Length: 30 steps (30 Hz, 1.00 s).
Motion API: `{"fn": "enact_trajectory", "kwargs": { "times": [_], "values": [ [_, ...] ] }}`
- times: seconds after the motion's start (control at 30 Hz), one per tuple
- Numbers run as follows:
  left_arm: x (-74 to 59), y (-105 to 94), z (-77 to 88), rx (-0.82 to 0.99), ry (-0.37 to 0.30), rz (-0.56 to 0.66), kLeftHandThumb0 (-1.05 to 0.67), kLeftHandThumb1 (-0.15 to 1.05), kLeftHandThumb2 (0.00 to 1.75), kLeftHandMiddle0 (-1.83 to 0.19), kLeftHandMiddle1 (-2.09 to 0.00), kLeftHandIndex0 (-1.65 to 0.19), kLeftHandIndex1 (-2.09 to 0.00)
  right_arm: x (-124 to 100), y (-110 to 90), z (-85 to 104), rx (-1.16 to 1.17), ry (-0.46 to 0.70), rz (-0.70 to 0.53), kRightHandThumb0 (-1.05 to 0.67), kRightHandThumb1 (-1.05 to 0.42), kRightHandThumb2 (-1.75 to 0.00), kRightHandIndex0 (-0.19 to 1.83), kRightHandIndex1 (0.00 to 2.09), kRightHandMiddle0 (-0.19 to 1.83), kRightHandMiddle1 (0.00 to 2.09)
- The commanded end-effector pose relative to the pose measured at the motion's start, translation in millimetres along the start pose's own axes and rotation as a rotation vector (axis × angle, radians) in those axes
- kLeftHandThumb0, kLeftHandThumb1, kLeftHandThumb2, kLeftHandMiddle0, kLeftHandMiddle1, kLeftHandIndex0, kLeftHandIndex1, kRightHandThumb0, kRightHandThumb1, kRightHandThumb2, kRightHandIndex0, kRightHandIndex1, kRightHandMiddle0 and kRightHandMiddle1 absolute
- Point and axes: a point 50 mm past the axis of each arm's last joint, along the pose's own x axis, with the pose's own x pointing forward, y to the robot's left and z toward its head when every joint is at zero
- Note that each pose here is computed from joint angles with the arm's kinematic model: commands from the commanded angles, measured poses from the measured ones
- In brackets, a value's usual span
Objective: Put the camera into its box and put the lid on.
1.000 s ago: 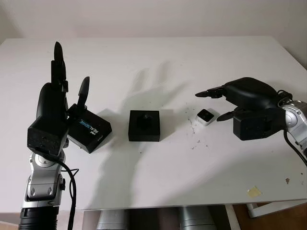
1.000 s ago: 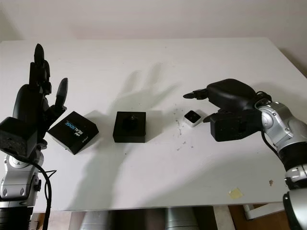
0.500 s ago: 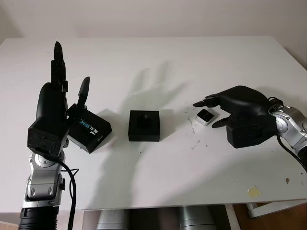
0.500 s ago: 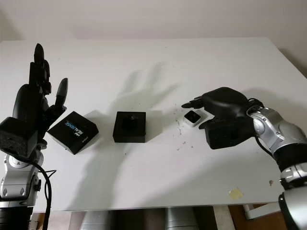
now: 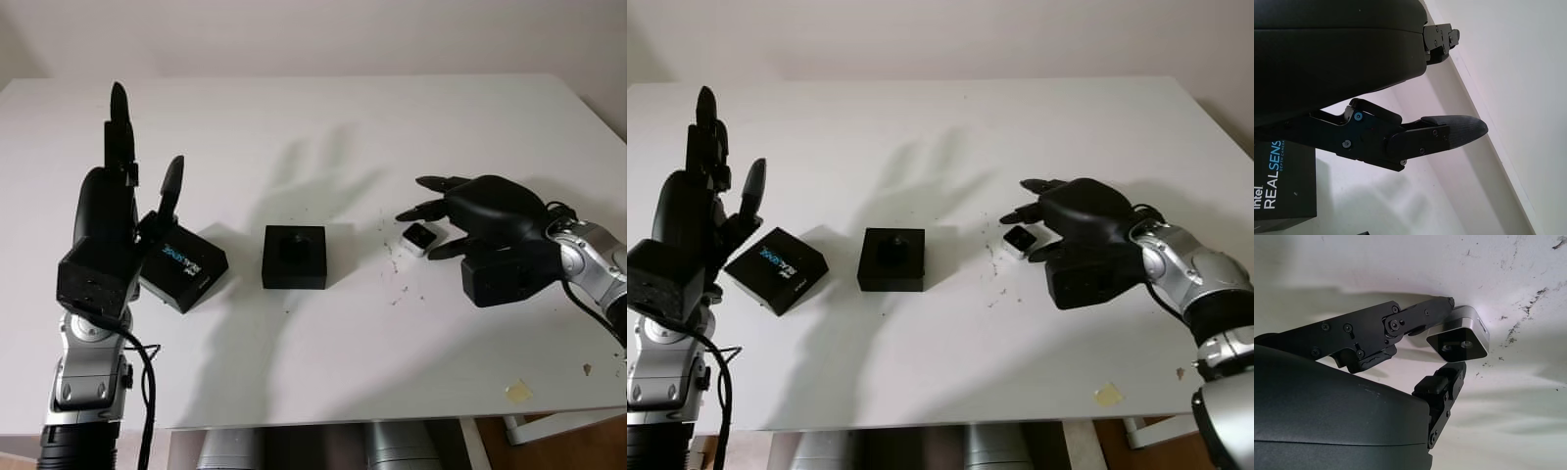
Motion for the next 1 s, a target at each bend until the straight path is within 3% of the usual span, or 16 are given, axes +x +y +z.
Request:
{"fn": "enact_trajectory", "kwargs": {
  "times": [0.0,0.17,0.2,0.27,0.37,0.6,0.97],
  "values": [
    [-2.3,3.0,1.7,0.007,-0.008,0.000,-0.63,1.05,0.56,0.13,-0.05,0.14,-0.05,2,-4,0.4,-0.008,-0.010,-0.016,-0.45,-0.96,-0.06,0.19,0.05,0.75,0.20],
    [-2.1,2.6,1.7,0.008,-0.006,-0.001,-0.64,1.05,0.55,0.13,-0.05,0.14,-0.05,1,-5,0.5,0.004,-0.016,-0.027,-0.44,-0.96,-0.06,0.21,0.06,0.81,0.30],
    [-2.1,2.6,1.6,0.013,-0.006,-0.001,-0.64,1.05,0.56,0.13,-0.05,0.14,-0.05,2,-5,0.5,0.007,-0.014,-0.023,-0.44,-0.96,-0.05,0.21,0.06,0.77,0.39],
    [-2.0,2.6,1.5,0.021,-0.007,-0.001,-0.63,1.05,0.56,0.13,-0.05,0.14,-0.06,1,-5,0.2,0.008,-0.014,-0.017,-0.43,-0.97,-0.05,0.21,0.05,0.58,0.79],
    [-1.8,2.4,1.8,0.026,-0.011,0.002,-0.62,1.05,0.56,0.13,-0.05,0.13,-0.06,1,-5,-1.1,0.007,-0.012,-0.012,-0.44,-0.97,-0.05,0.21,0.06,0.50,1.00],
    [-1.5,2.3,0.7,0.038,-0.004,0.003,-0.61,1.05,0.57,0.13,-0.05,0.13,-0.06,-1,-6,-6.8,0.138,0.023,-0.011,-0.43,-0.95,-0.05,0.20,0.05,0.45,1.18],
    [-1.3,0.9,-0.5,0.034,0.000,0.011,-0.58,1.05,0.55,0.13,-0.06,0.15,-0.05,-2,-5,-12.0,0.298,0.062,0.032,-0.44,-0.94,-0.05,0.17,0.05,0.45,1.23]
  ]
}}
